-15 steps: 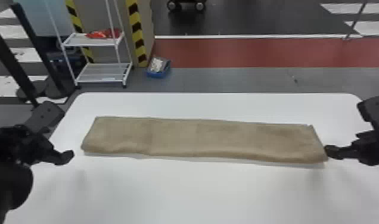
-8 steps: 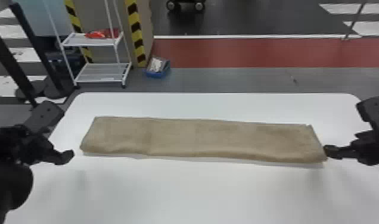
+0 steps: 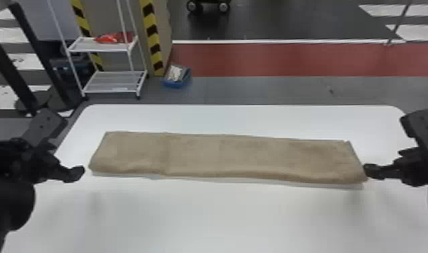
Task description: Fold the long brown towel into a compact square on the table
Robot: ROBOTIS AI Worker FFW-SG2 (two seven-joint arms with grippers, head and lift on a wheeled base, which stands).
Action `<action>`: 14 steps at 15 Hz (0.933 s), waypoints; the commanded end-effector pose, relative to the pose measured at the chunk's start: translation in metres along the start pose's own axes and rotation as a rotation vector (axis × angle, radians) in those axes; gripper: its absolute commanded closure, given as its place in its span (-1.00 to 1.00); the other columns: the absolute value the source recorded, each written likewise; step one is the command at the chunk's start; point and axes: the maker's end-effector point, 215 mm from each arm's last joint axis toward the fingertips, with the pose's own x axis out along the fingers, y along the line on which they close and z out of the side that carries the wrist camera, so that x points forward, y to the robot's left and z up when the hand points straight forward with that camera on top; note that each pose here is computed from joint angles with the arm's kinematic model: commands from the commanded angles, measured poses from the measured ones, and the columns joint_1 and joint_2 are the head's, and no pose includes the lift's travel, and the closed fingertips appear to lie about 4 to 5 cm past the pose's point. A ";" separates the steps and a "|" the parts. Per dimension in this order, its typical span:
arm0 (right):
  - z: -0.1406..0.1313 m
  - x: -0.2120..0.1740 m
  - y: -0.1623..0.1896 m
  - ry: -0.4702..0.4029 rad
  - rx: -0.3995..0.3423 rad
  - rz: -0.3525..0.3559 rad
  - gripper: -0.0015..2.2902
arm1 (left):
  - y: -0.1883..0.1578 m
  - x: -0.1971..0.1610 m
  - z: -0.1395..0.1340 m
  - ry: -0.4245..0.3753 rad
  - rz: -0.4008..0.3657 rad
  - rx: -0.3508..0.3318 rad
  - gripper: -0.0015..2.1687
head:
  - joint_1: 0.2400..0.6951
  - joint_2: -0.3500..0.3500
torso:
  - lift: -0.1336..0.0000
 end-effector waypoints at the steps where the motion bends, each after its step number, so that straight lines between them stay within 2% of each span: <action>1: -0.001 0.001 -0.001 -0.004 0.000 -0.001 -0.91 | -0.002 -0.001 0.018 -0.052 -0.068 -0.194 -0.88 | 1.00 0.10 | -0.84; 4: -0.005 0.002 0.000 0.002 -0.002 0.001 -0.91 | -0.017 0.006 0.044 -0.095 -0.120 -0.312 -0.81 | 1.00 0.06 | -0.84; 6: -0.006 0.002 -0.001 0.002 -0.002 0.000 -0.91 | -0.027 0.021 0.052 -0.092 -0.143 -0.368 -0.81 | 1.00 0.02 | -0.84; 8: -0.011 0.002 -0.002 0.007 0.002 -0.002 -0.91 | -0.038 0.038 0.049 -0.052 -0.164 -0.434 -0.81 | 1.00 -0.03 | -0.84; 11: -0.014 0.003 -0.005 0.008 -0.002 -0.003 -0.91 | -0.029 0.061 0.047 -0.034 -0.117 -0.464 -0.80 | 1.00 -0.06 | -0.84; 14: -0.015 0.004 -0.007 0.005 -0.009 -0.003 -0.91 | -0.025 0.073 0.048 -0.014 -0.110 -0.481 -0.80 | 1.00 -0.05 | -0.84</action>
